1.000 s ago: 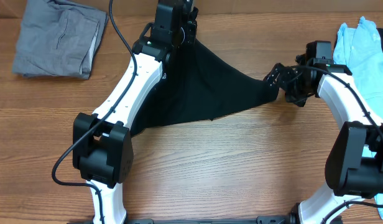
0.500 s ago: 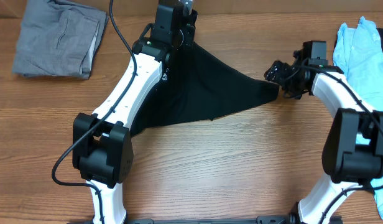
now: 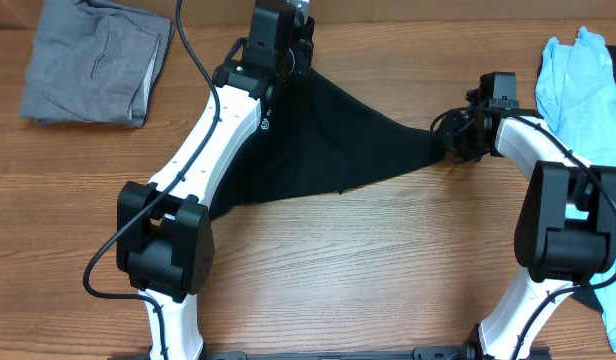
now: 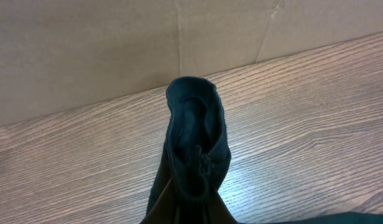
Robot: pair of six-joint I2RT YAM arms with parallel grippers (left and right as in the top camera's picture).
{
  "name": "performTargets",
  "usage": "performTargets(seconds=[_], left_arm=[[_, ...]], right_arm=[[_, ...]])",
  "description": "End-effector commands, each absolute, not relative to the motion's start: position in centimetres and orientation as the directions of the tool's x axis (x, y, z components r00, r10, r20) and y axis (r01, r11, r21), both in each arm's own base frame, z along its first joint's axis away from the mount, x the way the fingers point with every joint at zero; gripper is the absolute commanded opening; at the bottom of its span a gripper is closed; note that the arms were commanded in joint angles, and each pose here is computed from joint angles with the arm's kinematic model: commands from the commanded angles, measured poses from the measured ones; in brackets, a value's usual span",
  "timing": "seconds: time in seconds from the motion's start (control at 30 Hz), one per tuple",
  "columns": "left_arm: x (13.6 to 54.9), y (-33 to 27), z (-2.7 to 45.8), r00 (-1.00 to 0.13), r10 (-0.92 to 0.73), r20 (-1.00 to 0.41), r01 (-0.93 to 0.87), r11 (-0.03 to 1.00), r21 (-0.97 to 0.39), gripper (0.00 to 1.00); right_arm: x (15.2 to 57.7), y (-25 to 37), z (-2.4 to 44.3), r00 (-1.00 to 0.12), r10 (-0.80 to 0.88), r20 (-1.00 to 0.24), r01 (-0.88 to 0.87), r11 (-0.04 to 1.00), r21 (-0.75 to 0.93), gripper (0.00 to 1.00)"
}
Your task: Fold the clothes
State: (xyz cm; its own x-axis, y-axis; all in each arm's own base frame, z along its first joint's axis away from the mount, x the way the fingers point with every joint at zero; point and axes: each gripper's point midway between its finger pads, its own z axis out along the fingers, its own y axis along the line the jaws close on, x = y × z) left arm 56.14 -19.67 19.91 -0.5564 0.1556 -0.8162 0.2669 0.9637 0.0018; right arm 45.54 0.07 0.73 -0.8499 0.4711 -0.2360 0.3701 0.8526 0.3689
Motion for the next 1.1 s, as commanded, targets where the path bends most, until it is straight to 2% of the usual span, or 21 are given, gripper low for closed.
performTargets(seconds=[0.0, 0.17, 0.3, 0.4, 0.57, 0.8, 0.93, 1.07], left_arm=[[56.5, -19.1, 22.2, -0.519, 0.139, -0.844, 0.247, 0.969, 0.007, 0.06], [57.0, -19.2, 23.3, -0.482, 0.126, -0.867, 0.247, 0.969, 0.003, 0.05], [56.9, -19.2, 25.2, -0.445, 0.120, -0.888, 0.250, 0.968, 0.005, 0.04], [56.5, -18.7, 27.3, -0.405, 0.136, -0.904, 0.246, 0.969, 0.036, 0.04], [55.0, -16.1, 32.6, -0.331, 0.111, -0.937, 0.140, 0.988, 0.068, 0.04], [49.4, -12.8, 42.4, -0.198, 0.069, -0.978, 0.050, 0.997, 0.060, 0.04], [44.3, -10.1, 48.8, -0.081, 0.048, -0.996, -0.031, 0.998, 0.051, 0.04], [39.6, -8.9, 52.0, -0.032, 0.045, -0.998, -0.083, 0.995, 0.048, 0.04]], right_arm=[[45.6, 0.2, 0.4, -0.851, 0.475, -0.224, 0.374, 0.848, 0.377, 0.05], [46.6, 0.0, 2.5, -0.845, 0.478, -0.241, 0.369, 0.847, 0.383, 0.04], [47.8, -0.2, 6.5, -0.829, 0.476, -0.293, 0.349, 0.850, 0.395, 0.04], [48.4, -0.7, 9.9, -0.804, 0.477, -0.354, 0.339, 0.858, 0.386, 0.04], [48.2, -2.1, 15.7, -0.744, 0.482, -0.462, 0.345, 0.870, 0.351, 0.04], [45.6, -2.5, 26.1, -0.610, 0.492, -0.621, 0.305, 0.869, 0.389, 0.04], [42.0, -2.2, 34.0, -0.474, 0.494, -0.728, 0.241, 0.869, 0.433, 0.04], [38.1, -2.0, 39.8, -0.357, 0.484, -0.799, 0.182, 0.875, 0.449, 0.04]])
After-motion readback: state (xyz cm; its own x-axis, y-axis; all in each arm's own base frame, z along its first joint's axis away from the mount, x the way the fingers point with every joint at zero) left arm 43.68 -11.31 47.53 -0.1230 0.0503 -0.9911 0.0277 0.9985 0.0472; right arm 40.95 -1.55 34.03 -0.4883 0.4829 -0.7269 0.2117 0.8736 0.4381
